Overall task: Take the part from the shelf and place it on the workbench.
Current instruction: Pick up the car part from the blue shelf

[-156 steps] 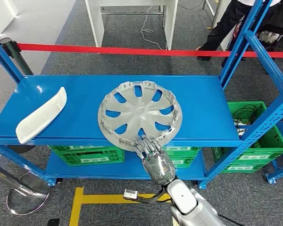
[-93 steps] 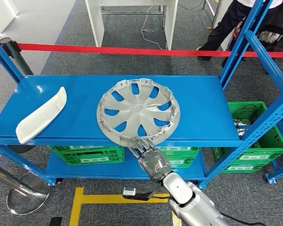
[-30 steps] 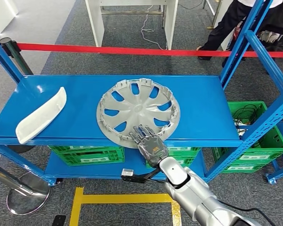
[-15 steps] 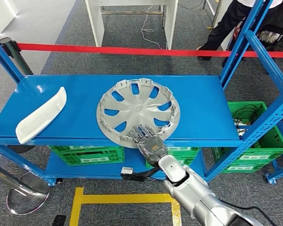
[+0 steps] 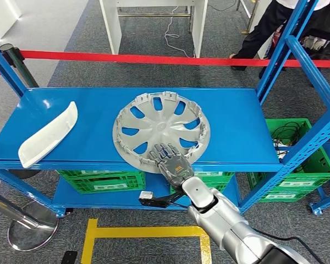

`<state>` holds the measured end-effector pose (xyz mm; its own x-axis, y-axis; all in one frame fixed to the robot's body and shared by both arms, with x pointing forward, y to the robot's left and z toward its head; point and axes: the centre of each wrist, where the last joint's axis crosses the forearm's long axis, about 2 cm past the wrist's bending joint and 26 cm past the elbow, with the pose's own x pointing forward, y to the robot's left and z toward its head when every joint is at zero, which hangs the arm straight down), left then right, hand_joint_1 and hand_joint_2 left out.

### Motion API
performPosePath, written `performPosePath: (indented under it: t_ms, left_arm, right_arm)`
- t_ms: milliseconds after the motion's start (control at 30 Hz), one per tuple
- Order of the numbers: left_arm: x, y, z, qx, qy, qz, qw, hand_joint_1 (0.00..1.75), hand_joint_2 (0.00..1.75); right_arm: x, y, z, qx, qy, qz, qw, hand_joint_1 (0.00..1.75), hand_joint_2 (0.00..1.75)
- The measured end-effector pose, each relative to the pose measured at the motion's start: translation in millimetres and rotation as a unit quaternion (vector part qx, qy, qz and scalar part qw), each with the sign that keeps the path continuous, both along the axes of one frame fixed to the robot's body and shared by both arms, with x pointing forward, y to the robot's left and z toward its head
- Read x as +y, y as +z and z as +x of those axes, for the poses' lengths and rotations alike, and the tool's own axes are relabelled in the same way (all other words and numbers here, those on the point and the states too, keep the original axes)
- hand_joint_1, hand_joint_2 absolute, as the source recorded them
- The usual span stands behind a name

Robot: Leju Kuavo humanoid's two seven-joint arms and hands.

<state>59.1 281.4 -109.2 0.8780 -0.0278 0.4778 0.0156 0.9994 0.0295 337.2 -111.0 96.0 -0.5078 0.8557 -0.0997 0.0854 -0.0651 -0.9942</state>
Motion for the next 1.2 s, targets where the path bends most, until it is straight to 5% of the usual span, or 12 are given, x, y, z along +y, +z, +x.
performPosePath:
  t_ms: [267,300,400,433,867,1200]
  left_arm:
    - [0,0.0,0.2,0.000,0.000,0.000,1.000,0.00,1.75]
    - [0,0.0,0.2,0.000,0.000,0.000,1.000,0.00,1.75]
    - [0,0.0,0.3,0.000,0.000,0.000,1.000,0.00,1.75]
    - [0,0.0,0.3,0.000,0.000,0.000,1.000,0.00,1.75]
    - [-3,0.4,2.5,-0.002,-0.005,-0.002,1.000,0.00,1.75]
    - [-3,0.4,2.3,-0.007,0.001,-0.004,1.000,0.00,1.75]
  right_arm:
    - [1,-2,0,0.004,0.000,-0.002,1.000,0.00,1.75]
    - [1,-2,0,0.004,-0.001,-0.003,1.000,0.19,1.75]
    - [1,-2,0,0.005,-0.001,-0.003,1.000,1.50,1.75]
    - [1,-2,0,0.005,-0.001,-0.003,1.000,1.75,1.75]
    - [4,3,1,-0.035,0.005,0.021,0.999,1.75,1.75]
    - [25,32,-26,-0.120,0.043,0.124,0.984,1.75,1.75]
